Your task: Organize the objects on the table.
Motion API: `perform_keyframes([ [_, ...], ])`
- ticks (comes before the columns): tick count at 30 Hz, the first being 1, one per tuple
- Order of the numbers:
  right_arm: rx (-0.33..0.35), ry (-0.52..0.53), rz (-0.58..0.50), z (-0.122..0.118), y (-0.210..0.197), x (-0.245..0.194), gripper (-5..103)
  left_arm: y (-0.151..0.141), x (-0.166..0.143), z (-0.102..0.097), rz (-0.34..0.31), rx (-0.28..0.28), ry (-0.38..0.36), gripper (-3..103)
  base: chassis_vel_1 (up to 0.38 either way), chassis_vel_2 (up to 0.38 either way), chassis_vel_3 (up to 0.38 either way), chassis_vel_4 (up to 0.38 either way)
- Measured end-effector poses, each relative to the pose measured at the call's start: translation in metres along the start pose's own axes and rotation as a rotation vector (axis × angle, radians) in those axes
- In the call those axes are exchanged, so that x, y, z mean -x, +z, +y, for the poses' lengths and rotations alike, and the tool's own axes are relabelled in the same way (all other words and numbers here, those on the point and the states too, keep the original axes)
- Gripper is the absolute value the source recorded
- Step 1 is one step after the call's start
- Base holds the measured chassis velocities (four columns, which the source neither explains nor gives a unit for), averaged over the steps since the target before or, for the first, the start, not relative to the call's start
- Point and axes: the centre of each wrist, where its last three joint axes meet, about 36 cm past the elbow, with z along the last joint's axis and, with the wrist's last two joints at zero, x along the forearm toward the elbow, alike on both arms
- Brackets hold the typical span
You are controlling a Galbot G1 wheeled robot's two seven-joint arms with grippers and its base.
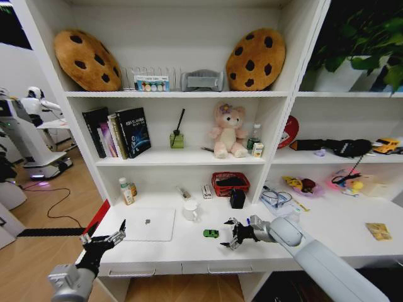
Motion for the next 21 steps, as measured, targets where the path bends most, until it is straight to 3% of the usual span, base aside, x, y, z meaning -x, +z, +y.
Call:
perform_keyframes([
  [4, 0.018, -0.007, 0.001, -0.001, 0.002, 0.006, 102, 0.000, 0.000, 0.000, 0.000, 0.000, 0.000, 100, 0.000, 0.000, 0.000, 0.000],
  [7, 0.025, -0.019, 0.001, -0.002, 0.002, 0.011, 99, 0.000, 0.000, 0.000, 0.000, 0.000, 0.000, 100, 0.000, 0.000, 0.000, 0.000],
  [10, 0.021, -0.034, 0.003, -0.003, -0.003, 0.017, 87, 0.000, 0.000, 0.000, 0.000, 0.000, 0.000, 100, 0.000, 0.000, 0.000, 0.000],
  [21, 0.030, -0.046, 0.014, -0.001, -0.010, 0.029, 83, 0.000, 0.000, 0.000, 0.000, 0.000, 0.000, 100, 0.000, 0.000, 0.000, 0.000],
])
